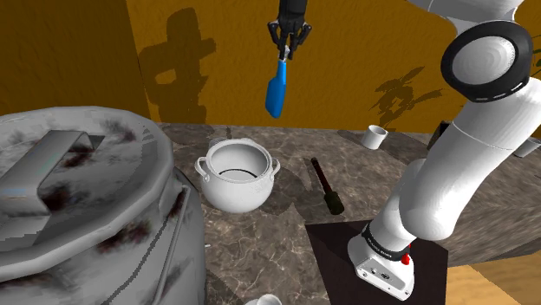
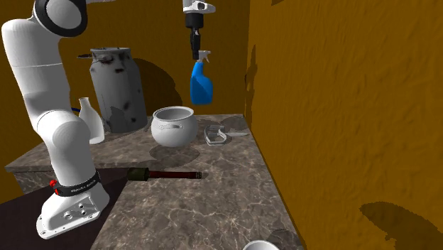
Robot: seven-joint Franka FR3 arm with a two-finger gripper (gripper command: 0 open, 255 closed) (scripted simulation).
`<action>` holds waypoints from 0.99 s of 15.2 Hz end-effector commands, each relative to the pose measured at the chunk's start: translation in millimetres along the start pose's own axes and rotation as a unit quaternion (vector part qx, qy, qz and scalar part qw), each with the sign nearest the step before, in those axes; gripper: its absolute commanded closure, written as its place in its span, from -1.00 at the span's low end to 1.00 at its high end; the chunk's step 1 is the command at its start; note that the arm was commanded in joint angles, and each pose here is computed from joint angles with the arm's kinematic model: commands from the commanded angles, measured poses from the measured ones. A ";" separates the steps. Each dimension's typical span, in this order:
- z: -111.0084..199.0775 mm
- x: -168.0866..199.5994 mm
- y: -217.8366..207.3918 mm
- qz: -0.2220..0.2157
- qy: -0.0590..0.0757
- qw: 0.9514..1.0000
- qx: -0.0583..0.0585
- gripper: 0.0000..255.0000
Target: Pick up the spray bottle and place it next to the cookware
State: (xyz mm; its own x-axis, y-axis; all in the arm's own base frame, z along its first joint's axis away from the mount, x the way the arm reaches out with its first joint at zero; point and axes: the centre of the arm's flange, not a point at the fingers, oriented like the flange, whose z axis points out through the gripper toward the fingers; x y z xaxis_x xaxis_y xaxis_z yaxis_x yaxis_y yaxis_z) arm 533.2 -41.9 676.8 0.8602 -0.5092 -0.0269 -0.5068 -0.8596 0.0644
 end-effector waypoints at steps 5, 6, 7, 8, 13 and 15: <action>31.2 0.1 -2.1 0.000 0.000 1.000 0.000 1.00; 36.4 0.2 -2.5 0.000 0.000 1.000 0.000 1.00; 41.7 0.3 -2.8 0.000 0.000 1.000 0.000 1.00; 47.0 0.5 -3.2 0.000 0.000 1.000 0.000 1.00; 73.3 1.2 -4.9 0.000 0.000 1.000 0.000 1.00; 83.8 1.5 -5.5 0.000 0.000 1.000 0.000 1.00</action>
State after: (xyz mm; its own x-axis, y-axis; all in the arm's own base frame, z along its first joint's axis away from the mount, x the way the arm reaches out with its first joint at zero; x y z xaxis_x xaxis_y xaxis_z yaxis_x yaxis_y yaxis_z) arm 533.4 -41.4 597.7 0.8602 -0.5092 -0.0268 -0.5069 -0.8596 0.0643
